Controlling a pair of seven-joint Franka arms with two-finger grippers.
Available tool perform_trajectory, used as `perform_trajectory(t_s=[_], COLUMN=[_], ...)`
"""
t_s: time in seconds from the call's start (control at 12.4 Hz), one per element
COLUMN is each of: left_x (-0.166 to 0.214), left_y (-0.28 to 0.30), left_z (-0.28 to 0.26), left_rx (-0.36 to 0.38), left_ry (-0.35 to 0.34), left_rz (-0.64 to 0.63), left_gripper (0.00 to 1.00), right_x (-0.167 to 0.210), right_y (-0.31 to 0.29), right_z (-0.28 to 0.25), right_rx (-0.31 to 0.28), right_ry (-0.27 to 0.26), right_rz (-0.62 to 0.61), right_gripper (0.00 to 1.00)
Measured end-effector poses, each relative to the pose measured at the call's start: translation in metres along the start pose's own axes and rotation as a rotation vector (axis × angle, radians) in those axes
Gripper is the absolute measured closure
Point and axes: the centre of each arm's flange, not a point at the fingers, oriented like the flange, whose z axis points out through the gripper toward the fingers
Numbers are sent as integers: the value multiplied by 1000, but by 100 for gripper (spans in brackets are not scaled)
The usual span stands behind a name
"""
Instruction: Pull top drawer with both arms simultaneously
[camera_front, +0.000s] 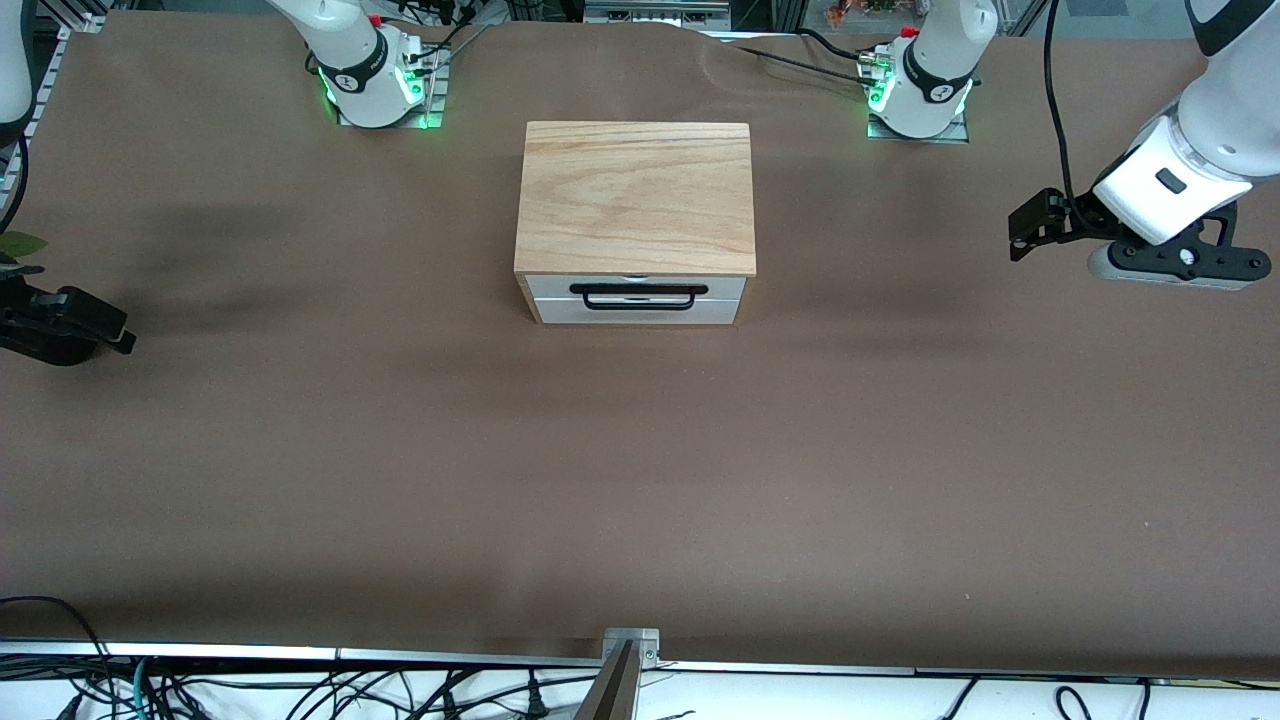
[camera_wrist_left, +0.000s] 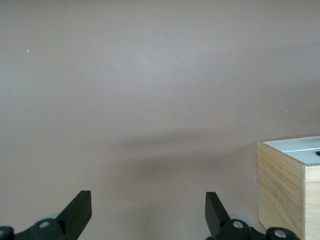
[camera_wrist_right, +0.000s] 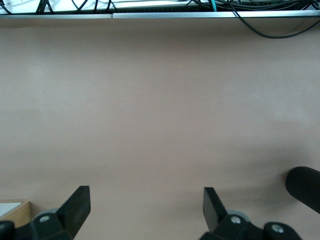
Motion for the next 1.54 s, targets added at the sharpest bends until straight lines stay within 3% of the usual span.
perform_trajectory(t_s=[1.54], left_x=[0], left_y=[0], left_z=[3], left_rx=[0], left_ry=[-9], left_rz=[0], left_gripper=[0], right_x=[0], right_y=[4], right_z=[0], right_rx=[-1], right_ry=[0], right_rz=[9], right_gripper=[0])
